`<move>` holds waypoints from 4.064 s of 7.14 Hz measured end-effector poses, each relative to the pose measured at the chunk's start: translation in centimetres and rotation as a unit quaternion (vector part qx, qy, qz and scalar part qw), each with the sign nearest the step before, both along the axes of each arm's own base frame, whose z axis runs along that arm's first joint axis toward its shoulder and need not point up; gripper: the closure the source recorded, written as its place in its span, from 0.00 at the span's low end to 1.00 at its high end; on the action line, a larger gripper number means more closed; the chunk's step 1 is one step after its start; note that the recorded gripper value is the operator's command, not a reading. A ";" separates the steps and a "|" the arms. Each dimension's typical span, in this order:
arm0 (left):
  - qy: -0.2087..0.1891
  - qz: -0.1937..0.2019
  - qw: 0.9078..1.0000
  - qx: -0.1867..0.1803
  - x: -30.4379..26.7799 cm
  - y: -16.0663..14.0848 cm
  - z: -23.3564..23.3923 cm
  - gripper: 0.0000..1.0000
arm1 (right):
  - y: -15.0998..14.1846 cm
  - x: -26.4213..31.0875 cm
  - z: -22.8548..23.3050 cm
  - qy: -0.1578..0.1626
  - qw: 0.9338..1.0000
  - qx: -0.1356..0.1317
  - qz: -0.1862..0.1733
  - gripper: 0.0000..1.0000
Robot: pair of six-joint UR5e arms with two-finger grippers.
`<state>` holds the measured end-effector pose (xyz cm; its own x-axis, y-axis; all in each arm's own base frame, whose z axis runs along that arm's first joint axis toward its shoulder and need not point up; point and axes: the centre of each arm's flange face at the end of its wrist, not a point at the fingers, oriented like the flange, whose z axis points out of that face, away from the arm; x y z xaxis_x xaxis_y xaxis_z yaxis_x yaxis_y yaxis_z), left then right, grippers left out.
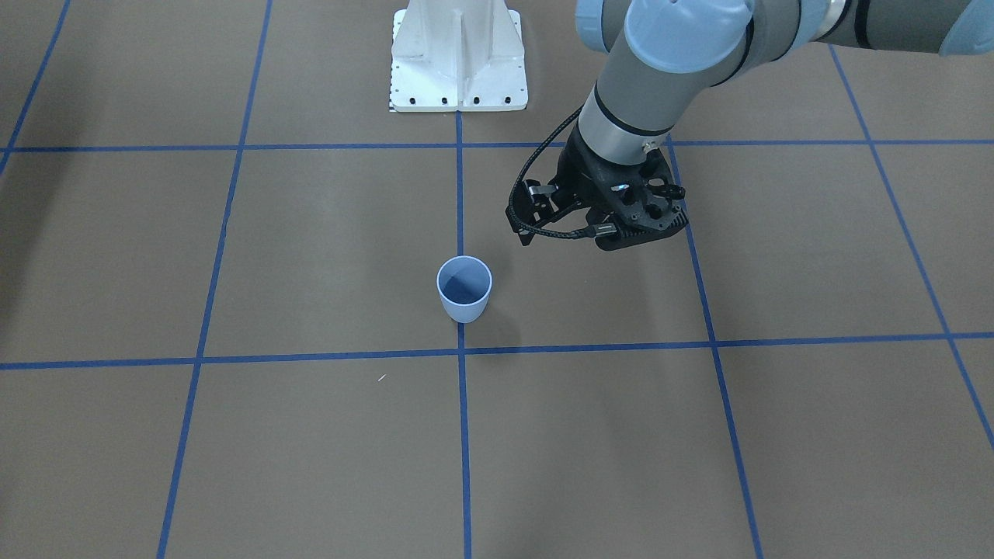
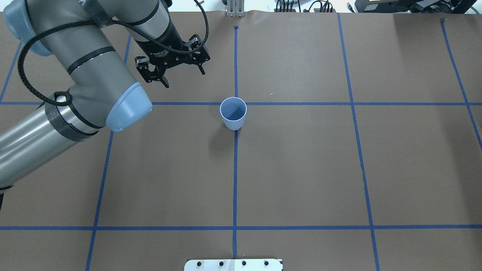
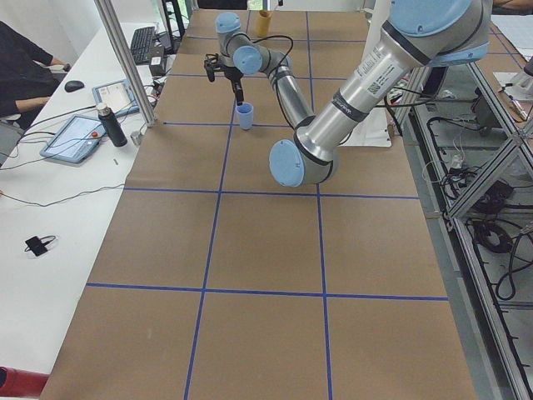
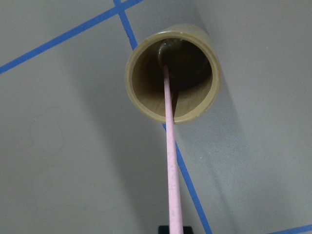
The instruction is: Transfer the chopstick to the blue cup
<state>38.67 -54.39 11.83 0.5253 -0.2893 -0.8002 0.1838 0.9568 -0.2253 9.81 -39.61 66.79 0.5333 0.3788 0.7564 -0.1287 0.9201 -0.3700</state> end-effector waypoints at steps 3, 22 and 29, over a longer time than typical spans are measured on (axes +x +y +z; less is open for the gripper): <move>0.005 0.001 1.000 0.004 -0.4 0.3 -0.4 0.02 | -1.5 2.0 -1.7 0.004 1.000 -0.003 0.020 1.00; -0.101 0.067 0.983 0.135 -26.3 -10.3 24.8 0.02 | -10.4 -51.7 -65.8 -0.046 0.995 0.050 -0.075 1.00; -0.102 0.068 0.984 0.129 -26.4 -10.7 25.5 0.02 | -9.1 -55.0 -61.0 -0.035 0.994 0.022 -0.096 1.00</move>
<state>12.28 -65.11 37.36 0.7023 -0.0063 -0.7119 0.0664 0.9962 0.0566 -45.15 -48.72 5.82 0.5382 0.2402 0.8079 0.0761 0.9408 -0.3304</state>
